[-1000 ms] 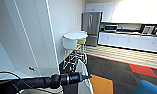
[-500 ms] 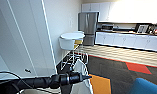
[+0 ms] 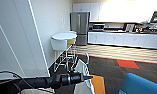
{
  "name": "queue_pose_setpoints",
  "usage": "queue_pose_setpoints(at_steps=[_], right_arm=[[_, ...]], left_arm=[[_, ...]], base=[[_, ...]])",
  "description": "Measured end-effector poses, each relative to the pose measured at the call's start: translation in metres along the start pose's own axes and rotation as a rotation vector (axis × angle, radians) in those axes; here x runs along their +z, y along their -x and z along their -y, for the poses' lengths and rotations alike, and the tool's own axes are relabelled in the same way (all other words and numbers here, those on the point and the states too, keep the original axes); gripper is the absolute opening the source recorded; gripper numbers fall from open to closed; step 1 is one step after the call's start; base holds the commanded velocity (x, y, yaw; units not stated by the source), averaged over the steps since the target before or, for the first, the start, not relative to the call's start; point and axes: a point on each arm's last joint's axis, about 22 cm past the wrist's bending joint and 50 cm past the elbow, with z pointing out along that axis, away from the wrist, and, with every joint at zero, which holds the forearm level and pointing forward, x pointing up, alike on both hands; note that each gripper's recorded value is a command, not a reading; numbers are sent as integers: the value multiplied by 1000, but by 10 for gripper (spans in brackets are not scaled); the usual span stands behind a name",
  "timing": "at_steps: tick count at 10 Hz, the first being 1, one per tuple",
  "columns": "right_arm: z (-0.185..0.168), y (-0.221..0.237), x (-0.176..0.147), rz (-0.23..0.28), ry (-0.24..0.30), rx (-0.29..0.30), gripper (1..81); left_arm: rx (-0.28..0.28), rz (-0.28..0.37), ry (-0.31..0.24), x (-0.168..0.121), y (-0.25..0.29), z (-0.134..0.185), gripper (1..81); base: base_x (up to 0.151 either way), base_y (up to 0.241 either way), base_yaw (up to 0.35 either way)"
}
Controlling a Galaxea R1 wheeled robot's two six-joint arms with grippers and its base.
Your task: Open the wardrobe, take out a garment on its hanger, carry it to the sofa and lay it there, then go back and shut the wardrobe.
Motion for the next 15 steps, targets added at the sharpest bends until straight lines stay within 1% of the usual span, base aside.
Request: queue_pose_setpoints(at_steps=[7,8,11,15], right_arm=[[5,-1,1,1,-6,0,811],[5,-2,1,-3,-6,1,811],[5,1,1,2,-6,1,811],[6,-4,2,-5,-7,-1,811]], left_arm=[[1,8,11,2,4,-5,10],[2,11,5,2,4,-5,10],[1,12,8,2,5,-5,10],[2,13,8,2,5,-5,10]], base=[[0,0,-209],[0,0,-206],[0,0,-165],[0,0,-156]])
